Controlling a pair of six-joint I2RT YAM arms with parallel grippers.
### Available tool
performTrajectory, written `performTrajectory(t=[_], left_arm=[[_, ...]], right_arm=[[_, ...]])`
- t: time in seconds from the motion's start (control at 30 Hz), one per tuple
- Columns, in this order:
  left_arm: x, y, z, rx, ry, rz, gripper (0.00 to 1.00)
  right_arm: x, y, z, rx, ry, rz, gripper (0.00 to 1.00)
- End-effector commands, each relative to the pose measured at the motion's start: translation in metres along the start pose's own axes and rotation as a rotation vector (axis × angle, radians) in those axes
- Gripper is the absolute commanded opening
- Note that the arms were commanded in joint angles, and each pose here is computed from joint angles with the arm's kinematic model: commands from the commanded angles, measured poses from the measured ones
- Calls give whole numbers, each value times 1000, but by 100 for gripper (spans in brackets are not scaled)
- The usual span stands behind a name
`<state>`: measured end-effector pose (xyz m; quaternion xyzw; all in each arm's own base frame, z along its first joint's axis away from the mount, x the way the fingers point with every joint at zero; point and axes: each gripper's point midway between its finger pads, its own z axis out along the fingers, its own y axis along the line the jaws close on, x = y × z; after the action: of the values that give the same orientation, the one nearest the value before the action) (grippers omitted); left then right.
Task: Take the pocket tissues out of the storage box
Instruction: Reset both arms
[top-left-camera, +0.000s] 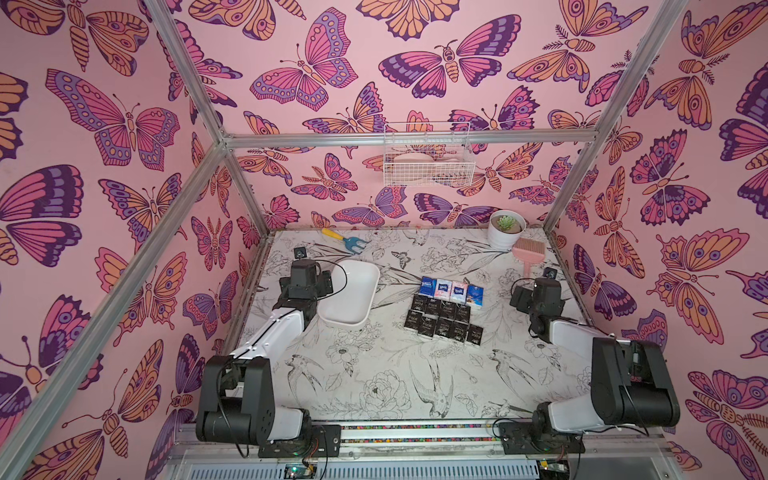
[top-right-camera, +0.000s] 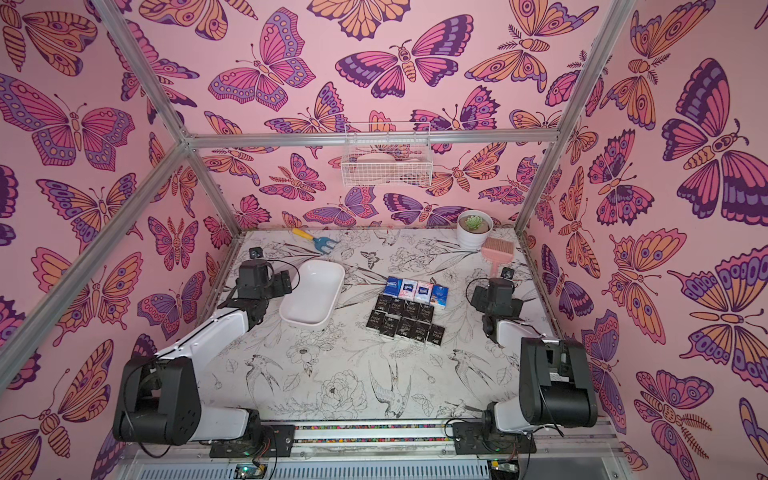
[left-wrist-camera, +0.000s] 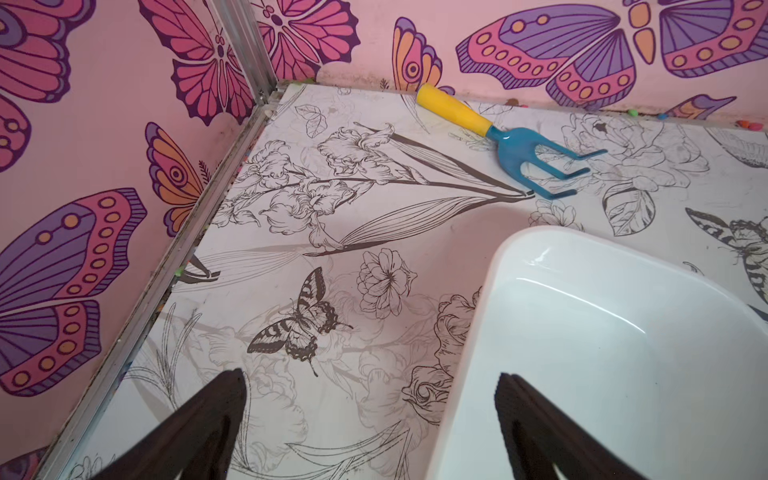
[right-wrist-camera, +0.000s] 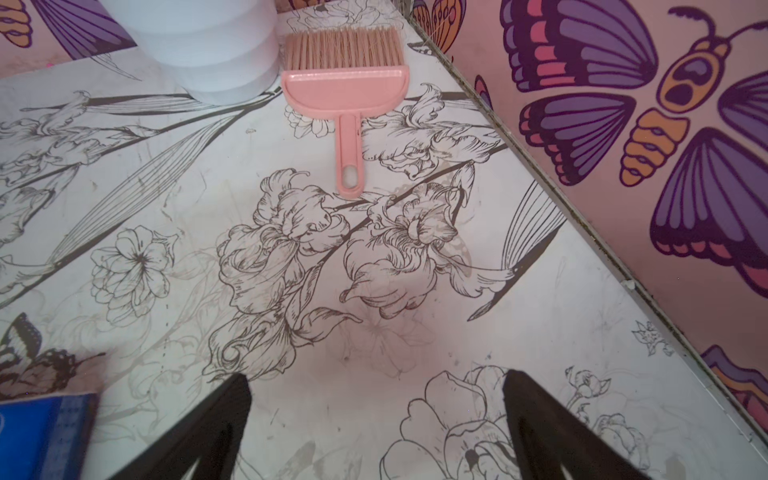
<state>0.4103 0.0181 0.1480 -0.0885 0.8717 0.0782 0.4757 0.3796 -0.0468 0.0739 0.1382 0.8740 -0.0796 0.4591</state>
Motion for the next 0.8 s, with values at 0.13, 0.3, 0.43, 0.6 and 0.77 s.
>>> performTrajectory(t=[0.13,0.3,0.43,0.6,0.77], left_arm=[[16,-6,4,47,-73,15,100],[13,-7,1,58,-105,58,100],[26,-5,-1,56,-87,67,100],[42,-10,1,89,-121,107,100],[47,-9,-6,104,-246,89,100]], right_arm=[[-24,19,-10,-133,-244,-14,99],[-20,17,-11,-128,-256,-13,99],[-21,18,-11,-129,-257,-17,99],[-20,18,-11,-128,-251,-18,99],[-20,18,-11,-129,-251,-18,99]])
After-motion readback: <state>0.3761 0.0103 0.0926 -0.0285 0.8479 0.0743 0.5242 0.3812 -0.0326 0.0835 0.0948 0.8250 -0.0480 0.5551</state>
